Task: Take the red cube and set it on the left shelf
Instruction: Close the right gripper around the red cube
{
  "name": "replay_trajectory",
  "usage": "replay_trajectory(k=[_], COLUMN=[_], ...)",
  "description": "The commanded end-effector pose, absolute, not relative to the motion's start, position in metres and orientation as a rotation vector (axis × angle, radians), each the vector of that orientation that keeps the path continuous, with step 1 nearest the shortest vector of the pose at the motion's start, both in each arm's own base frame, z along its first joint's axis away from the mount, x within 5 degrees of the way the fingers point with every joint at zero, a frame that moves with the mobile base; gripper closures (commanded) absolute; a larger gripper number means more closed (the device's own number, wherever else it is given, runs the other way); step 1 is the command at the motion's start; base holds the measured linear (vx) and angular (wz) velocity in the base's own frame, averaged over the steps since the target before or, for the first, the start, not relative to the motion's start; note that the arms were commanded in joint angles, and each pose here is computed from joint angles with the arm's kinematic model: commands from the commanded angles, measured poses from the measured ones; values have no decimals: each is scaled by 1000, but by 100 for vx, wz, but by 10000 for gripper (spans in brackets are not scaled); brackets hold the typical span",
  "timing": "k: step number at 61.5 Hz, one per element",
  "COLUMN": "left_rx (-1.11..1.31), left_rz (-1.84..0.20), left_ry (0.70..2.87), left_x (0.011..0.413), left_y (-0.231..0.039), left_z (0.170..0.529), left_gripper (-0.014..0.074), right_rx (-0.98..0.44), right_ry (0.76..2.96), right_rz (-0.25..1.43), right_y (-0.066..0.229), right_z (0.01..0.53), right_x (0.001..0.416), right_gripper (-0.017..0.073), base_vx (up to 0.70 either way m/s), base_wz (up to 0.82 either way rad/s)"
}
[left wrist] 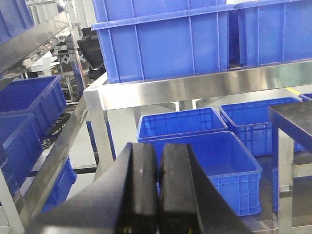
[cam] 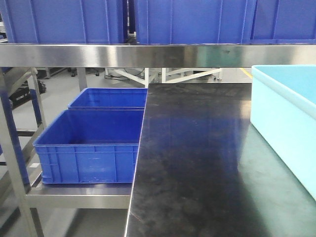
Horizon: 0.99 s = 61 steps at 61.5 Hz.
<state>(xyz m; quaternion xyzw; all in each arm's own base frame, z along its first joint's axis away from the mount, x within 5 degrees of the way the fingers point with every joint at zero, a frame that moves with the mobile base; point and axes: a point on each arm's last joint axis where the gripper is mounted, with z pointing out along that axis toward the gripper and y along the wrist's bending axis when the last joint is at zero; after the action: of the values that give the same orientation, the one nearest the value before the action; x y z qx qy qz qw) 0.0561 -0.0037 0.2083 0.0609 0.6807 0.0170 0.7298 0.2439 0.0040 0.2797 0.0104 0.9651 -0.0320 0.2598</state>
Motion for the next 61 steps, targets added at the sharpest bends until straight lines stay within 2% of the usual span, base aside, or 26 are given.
replay_trajectory(k=[1,16,61], left_rx=[117,117,117], left_rz=[36,36,36], left_ry=[1447,1447,1447], left_x=[57,57,57], left_y=[-3,-3,-3], left_z=[208,208,208], left_gripper=[488,488,488], right_rx=[27,72,49], right_ry=[2533,2584,2719], right_rz=[-114,-132,-144], right_y=[-1,-10,-11], right_z=[294,279,231], right_x=[250,260,288], right_gripper=[-45,-45,-45], base_vx=[0,0,0], base_wz=[0,0,0])
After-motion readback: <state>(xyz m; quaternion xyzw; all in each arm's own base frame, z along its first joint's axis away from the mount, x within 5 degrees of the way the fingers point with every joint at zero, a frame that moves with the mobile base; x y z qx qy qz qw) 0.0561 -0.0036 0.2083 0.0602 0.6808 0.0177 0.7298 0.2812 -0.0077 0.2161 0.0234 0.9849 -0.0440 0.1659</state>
